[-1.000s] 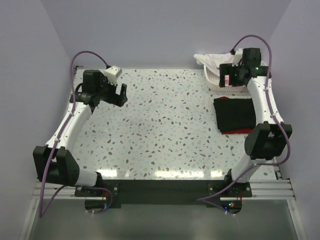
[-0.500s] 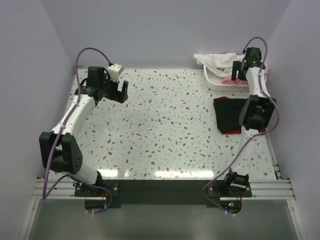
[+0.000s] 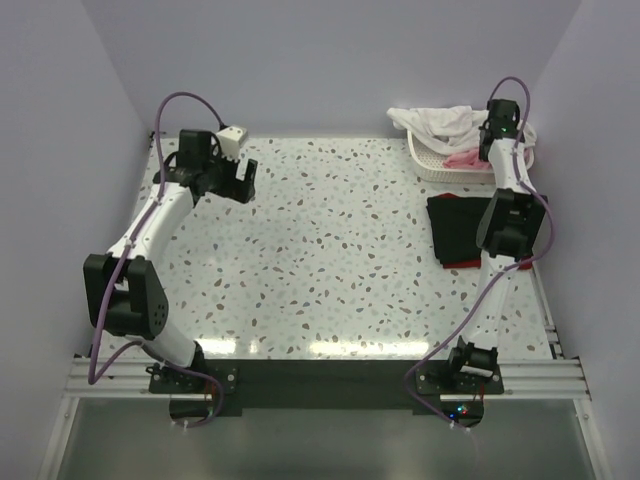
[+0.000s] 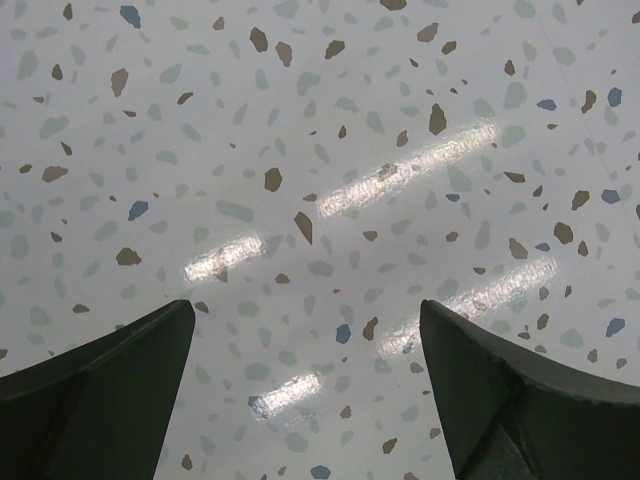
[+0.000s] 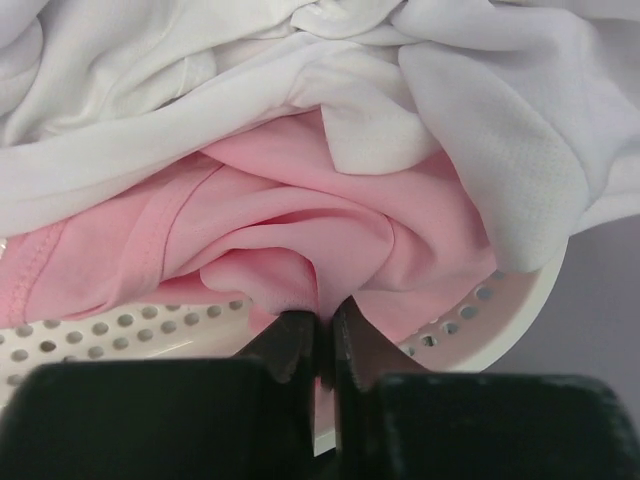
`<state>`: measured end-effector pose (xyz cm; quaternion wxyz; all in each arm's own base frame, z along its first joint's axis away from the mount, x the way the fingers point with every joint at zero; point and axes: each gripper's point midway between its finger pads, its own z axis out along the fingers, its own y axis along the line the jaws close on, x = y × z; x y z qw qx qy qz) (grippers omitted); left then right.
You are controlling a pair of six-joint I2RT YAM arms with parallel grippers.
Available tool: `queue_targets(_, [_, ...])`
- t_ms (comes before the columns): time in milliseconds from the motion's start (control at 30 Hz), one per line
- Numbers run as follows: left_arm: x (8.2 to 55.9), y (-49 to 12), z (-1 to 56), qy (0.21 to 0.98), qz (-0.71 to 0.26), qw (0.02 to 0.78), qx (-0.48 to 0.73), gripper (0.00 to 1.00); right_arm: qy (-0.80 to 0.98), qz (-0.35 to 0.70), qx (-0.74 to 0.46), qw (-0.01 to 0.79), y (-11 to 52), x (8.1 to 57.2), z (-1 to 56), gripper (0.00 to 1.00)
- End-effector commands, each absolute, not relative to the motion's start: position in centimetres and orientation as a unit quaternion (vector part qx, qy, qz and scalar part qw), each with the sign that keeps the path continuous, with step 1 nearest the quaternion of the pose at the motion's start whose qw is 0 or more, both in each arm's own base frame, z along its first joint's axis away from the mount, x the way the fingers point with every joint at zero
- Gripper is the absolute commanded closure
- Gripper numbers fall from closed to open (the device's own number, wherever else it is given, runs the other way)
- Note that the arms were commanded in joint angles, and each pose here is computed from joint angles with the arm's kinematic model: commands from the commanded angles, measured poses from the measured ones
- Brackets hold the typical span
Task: Fold and stack the t-shirts
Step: Grab the tshirt from the pile, then move the tshirt to the center of the board
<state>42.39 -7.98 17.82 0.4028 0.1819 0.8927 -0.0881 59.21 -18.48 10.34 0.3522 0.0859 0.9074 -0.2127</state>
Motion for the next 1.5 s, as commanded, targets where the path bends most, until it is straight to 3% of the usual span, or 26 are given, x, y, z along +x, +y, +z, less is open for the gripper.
queue_targets(0, [44.1,-8.3,20.4,0.877,-0.086,0.432,0.192,0.00,0.875,-0.207,0.099,0.427,-18.8,60.8,16.8,1.00])
queue_targets(133, [44.6,-8.7,20.8,0.872,-0.093,0.439,0.196,0.00,0.863,-0.158,0.107,0.468,-16.6,59.3,22.3,1.00])
queue_targets(267, [44.8,-9.4,21.0,0.866,-0.112,0.446,0.196,0.00,0.823,-0.127,0.106,0.543,-14.2,56.7,31.5,1.00])
queue_targets(600, [45.4,-10.1,21.5,0.859,-0.132,0.456,0.193,0.00,0.741,-0.028,0.088,0.666,-9.1,54.4,45.3,1.00])
queue_targets(833, [46.3,-9.1,23.4,0.855,-0.131,0.474,0.164,0.00,0.639,0.069,-0.044,0.765,3.6,49.3,56.7,1.00])
queue_targets(967, [46.7,-8.2,24.8,0.853,-0.155,0.481,0.130,0.00,0.621,0.125,-0.120,0.764,11.1,46.1,57.5,1.00])
queue_targets(1067, [46.7,-7.4,25.9,0.850,-0.175,0.484,0.114,0.00,0.643,0.176,-0.171,0.726,16.2,43.4,55.0,1.00])
queue_targets(1100, [46.5,-7.4,26.4,0.846,-0.180,0.487,0.119,0.00,0.670,0.194,-0.191,0.691,17.5,43.3,51.6,1.00])
queue_targets(1167, [45.7,-7.3,26.5,0.848,-0.179,0.482,0.130,0.00,0.699,0.165,-0.186,0.671,16.1,42.1,48.9,0.82])
queue_targets(1233, [44.8,-5.9,25.6,0.859,-0.168,0.465,0.133,0.00,0.774,0.067,-0.160,0.608,11.5,43.9,40.6,0.49])
queue_targets(1267, [44.3,-5.7,25.2,0.860,-0.164,0.460,0.150,0.00,0.799,0.042,-0.148,0.582,9.6,44.1,38.0,0.26])
queue_targets(1300, [43.7,-5.8,24.7,0.862,-0.164,0.453,0.161,0.00,0.835,0.019,-0.125,0.536,6.5,44.9,33.6,0.22])
queue_targets(1400, [41.0,-6.3,23.7,0.853,-0.164,0.440,0.229,0.00,0.895,0.030,-0.140,0.422,5.3,44.2,26.4,0.08])
queue_targets(1467, [39.5,-6.4,21.6,0.857,-0.165,0.417,0.255,0.00,0.906,0.071,-0.167,0.383,6.9,43.5,24.7,0.07])
